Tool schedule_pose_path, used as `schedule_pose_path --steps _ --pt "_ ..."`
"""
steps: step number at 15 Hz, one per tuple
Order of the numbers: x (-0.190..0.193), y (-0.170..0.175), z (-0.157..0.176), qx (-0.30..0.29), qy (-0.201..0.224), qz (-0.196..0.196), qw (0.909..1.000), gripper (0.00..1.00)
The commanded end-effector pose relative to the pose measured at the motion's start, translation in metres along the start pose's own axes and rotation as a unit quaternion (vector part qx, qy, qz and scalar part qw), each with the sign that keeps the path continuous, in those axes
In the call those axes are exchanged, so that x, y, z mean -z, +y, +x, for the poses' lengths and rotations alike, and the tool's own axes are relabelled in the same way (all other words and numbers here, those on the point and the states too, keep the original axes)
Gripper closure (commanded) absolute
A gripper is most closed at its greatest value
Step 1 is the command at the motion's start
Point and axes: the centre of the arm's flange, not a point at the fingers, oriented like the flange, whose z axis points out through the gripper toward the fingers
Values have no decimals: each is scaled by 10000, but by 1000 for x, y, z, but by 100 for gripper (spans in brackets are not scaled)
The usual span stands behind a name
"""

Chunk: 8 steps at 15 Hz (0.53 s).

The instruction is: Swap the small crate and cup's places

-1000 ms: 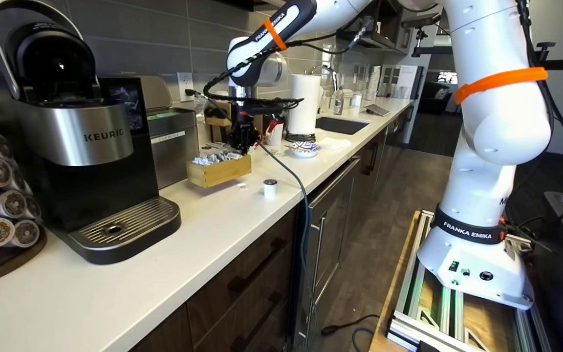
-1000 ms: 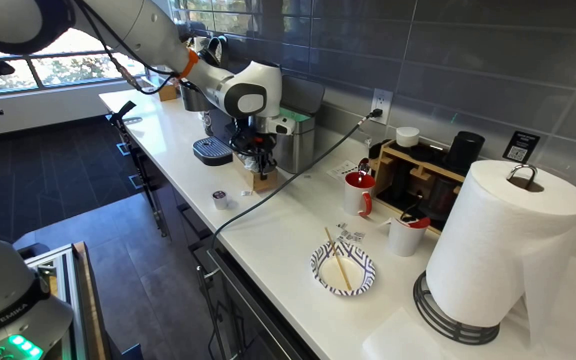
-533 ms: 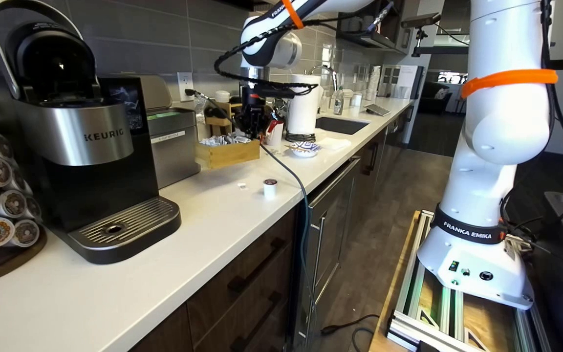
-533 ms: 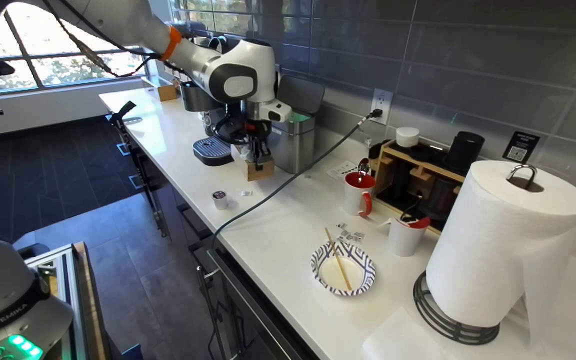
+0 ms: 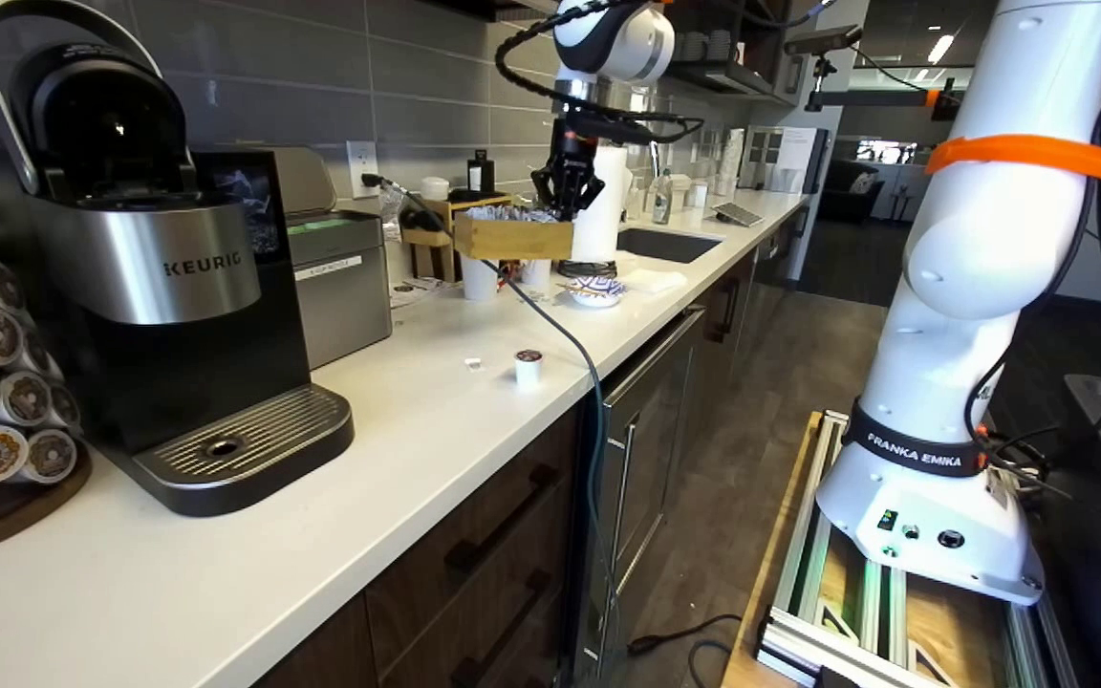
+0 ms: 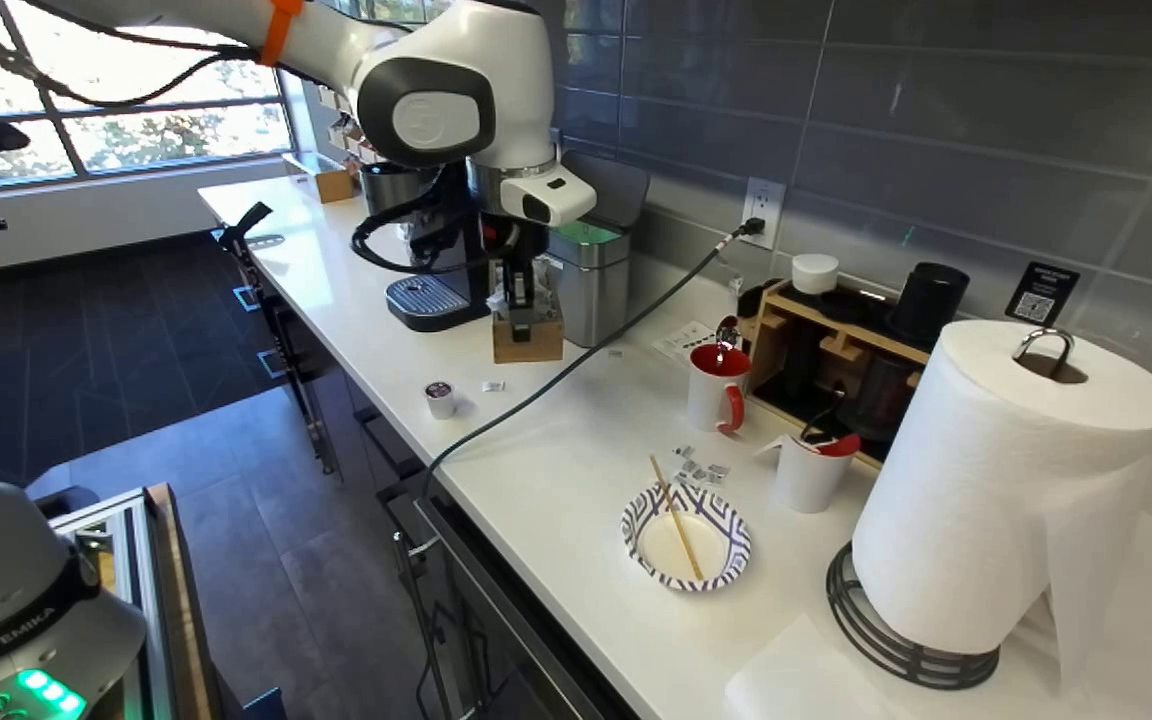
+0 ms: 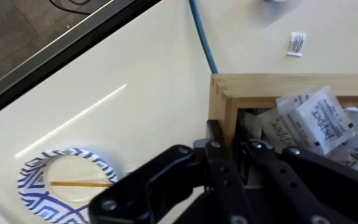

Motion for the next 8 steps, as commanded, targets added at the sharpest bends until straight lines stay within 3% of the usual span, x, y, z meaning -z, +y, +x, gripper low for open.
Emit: schedule_pose_path --steps 1,5,8 --pt "20 53 -6 -984 56 171 9950 97" --pt "13 93 7 -2044 80 246 9785 97" --pt "-2 104 17 -2672 -28 338 9630 97"
